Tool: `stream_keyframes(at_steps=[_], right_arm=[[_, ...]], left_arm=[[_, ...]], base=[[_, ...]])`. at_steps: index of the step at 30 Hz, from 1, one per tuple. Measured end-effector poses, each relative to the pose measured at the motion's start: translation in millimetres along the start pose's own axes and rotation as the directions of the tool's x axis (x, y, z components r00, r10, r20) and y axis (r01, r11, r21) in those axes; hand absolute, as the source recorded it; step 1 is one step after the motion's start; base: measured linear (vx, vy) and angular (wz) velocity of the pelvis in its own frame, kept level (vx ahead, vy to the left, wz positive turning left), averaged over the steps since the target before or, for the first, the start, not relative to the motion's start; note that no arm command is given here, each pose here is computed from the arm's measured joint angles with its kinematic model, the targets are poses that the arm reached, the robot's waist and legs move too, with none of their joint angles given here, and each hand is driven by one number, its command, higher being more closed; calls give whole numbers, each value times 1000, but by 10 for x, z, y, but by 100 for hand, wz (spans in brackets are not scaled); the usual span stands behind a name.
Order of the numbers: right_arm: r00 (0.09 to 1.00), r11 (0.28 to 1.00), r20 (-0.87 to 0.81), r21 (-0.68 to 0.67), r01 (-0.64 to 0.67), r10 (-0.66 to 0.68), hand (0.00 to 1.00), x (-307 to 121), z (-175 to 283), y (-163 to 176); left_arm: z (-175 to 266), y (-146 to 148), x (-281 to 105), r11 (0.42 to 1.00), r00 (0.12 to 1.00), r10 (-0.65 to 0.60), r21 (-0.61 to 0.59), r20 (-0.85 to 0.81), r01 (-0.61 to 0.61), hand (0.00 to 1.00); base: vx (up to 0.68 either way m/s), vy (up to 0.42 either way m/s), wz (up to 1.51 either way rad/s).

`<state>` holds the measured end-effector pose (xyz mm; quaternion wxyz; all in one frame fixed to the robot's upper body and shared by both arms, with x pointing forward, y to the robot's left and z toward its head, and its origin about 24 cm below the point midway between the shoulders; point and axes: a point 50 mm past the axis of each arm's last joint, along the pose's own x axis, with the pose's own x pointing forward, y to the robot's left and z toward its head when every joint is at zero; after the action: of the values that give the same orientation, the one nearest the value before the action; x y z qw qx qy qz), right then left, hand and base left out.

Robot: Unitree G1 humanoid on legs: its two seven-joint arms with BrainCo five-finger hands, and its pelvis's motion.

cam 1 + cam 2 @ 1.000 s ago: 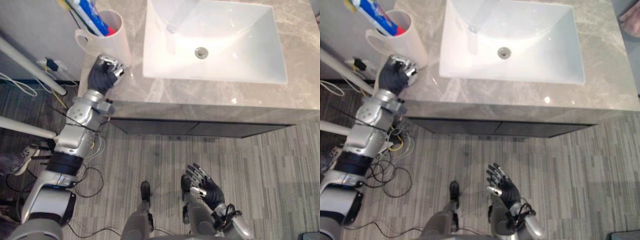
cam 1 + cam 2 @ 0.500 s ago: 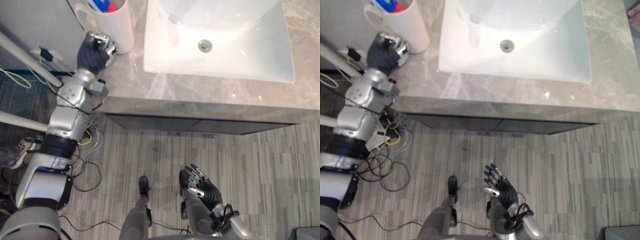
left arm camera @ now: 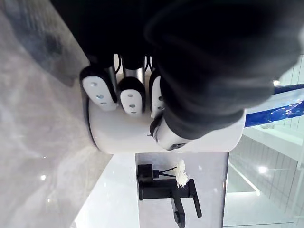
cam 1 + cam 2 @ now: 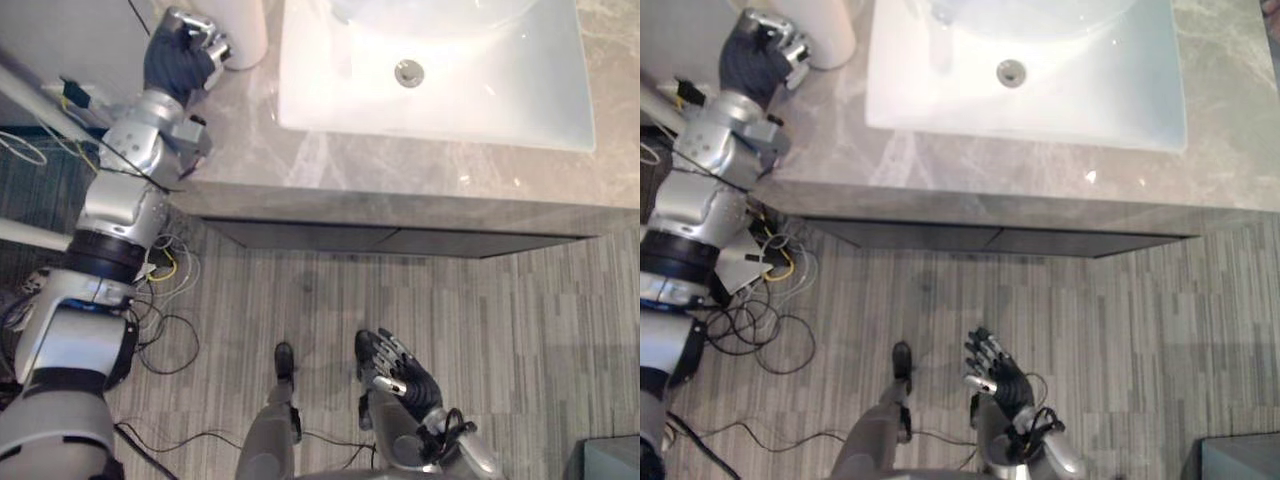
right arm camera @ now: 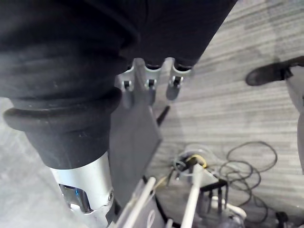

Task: Organize washtable

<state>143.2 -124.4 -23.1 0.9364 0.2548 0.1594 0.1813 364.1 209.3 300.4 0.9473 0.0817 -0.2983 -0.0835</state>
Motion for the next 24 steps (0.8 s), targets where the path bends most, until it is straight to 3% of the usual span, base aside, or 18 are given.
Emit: stream_keyframes(at_steps=[14, 24], right_arm=[[1000, 1000, -15, 6, -22, 22, 0, 10, -35, 49], [1000, 1000, -18, 5, -23, 24, 0, 11, -39, 51]], left_arm=[[-9, 78, 51, 999, 999, 44, 4, -18, -43, 100], [-292, -65, -287, 999, 996, -27, -28, -82, 25, 100]], base=[[0, 0, 0], [-7, 1, 1]])
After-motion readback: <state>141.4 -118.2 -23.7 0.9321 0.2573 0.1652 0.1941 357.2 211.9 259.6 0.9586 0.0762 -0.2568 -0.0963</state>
